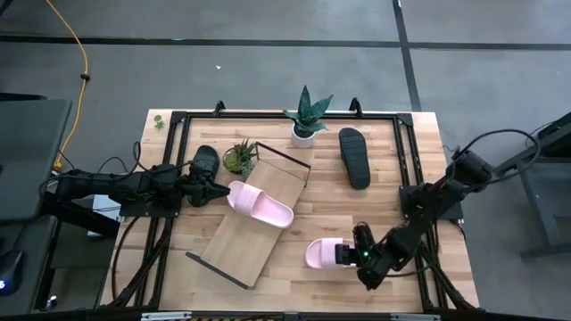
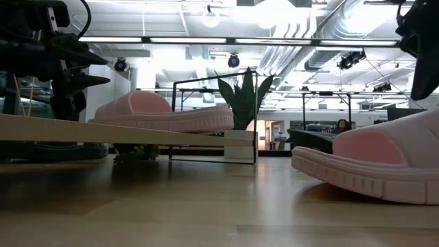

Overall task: Pick and place slides into the shelf
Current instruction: Put the pink slide on the shelf

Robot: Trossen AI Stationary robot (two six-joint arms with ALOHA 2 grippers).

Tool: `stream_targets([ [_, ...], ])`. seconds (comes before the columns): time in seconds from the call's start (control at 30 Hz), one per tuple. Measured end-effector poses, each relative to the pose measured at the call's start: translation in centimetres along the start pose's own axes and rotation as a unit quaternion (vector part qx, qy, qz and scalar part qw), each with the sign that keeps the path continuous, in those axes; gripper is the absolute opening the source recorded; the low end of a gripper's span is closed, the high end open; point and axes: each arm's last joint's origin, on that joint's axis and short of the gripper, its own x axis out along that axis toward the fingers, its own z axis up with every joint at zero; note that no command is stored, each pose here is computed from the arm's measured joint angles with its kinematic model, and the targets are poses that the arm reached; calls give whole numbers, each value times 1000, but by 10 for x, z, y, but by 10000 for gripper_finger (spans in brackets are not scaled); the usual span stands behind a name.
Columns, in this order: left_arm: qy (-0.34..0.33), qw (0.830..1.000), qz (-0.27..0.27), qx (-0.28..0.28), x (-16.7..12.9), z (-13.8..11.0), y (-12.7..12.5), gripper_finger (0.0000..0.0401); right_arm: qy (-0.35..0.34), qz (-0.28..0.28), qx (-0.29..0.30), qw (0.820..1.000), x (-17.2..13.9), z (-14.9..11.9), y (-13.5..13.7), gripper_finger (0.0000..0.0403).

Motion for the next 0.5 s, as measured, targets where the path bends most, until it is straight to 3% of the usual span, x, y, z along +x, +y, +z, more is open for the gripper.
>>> stream_targets([
  [0.3,0,1000,0,0,0,0,0,127,-11,31,10,999,14,-5,3,136],
  [0.5,0,1000,0,0,0,0,0,127,-29,44,9,999,14,-3,3,95],
])
